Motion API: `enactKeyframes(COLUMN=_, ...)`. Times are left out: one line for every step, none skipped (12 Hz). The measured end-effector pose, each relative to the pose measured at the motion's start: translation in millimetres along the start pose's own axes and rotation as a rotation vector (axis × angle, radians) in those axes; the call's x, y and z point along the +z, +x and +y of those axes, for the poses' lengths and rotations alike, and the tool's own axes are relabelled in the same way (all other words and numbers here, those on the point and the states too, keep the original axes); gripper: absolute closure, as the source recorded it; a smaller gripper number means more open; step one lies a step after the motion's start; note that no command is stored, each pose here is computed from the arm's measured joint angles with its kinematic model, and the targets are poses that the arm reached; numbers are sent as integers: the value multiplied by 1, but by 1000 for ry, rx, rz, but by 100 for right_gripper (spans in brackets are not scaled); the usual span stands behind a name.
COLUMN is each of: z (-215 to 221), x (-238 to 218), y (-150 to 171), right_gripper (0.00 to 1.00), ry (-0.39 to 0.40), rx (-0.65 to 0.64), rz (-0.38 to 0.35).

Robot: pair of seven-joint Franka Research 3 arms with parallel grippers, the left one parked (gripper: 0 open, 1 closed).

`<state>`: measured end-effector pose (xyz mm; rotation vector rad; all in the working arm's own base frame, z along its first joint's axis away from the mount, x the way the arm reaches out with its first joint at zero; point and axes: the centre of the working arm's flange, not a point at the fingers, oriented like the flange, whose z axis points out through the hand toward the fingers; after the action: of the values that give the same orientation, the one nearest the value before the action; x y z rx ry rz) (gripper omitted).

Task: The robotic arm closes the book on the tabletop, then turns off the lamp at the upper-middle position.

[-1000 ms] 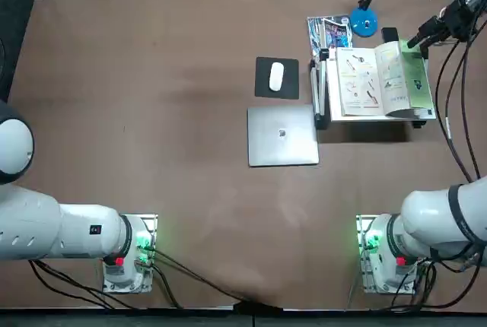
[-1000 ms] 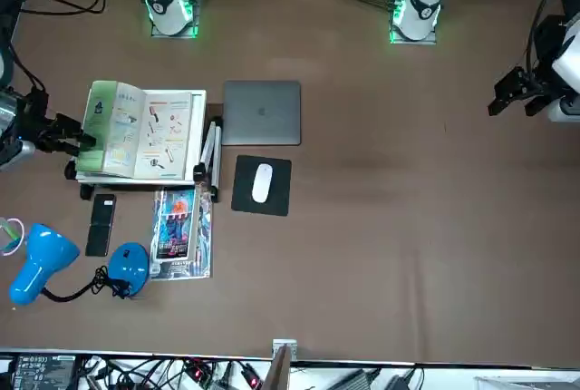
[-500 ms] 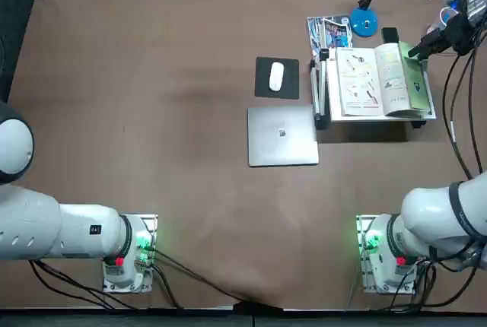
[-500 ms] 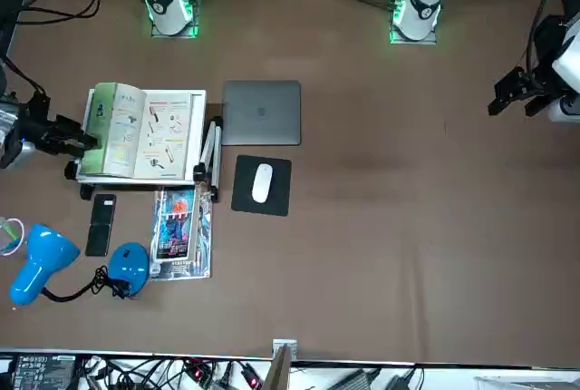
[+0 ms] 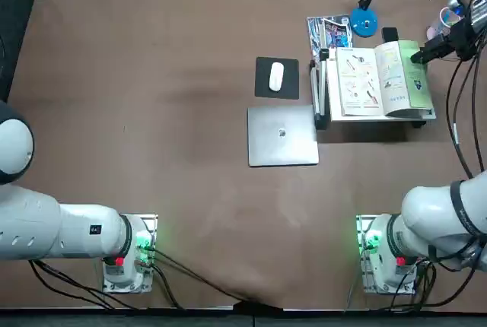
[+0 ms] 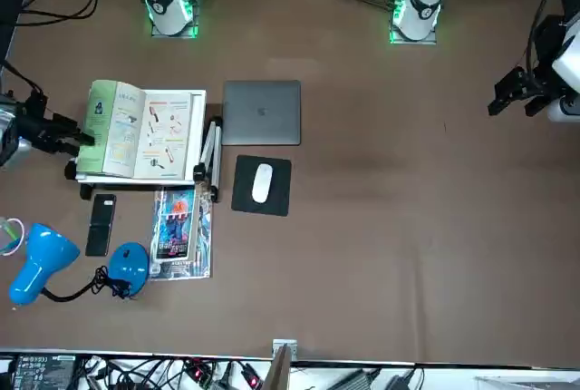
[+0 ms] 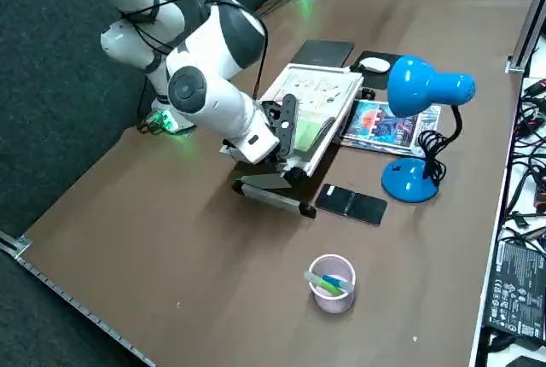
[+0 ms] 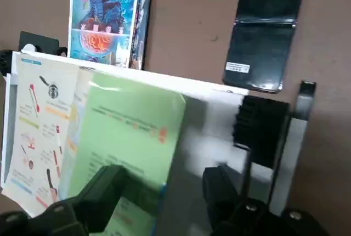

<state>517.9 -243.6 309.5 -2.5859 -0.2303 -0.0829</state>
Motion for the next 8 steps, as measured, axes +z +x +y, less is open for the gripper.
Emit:
enactKeyframes(z=5, x=-3, y=-4, right_gripper=11, ry=0, rx=-1, rz=5)
enactKeyframes(z=10, x=-5, y=-8, right_gripper=11, ry=0, rx=0, rz=9)
enactKeyframes(z=14, x=-6, y=-12, right_gripper=11, ry=4, rx=4, rz=12)
enactKeyframes(z=16, x=-6, y=-14, right_gripper=11, ry=16, rx=10, rz=15)
enactKeyframes(z=15, x=-4, y=-14, right_gripper=11, ry=39, rx=18, rz=22)
enactKeyframes(z=11, x=-2, y=-12, right_gripper=12, ry=69, rx=24, rz=34)
enactKeyframes(z=6, x=-1, y=-9, right_gripper=15, ry=100, rx=28, rz=46)
enactKeyframes(z=2, x=0, y=-6, right_gripper=15, ry=129, rx=30, rz=55)
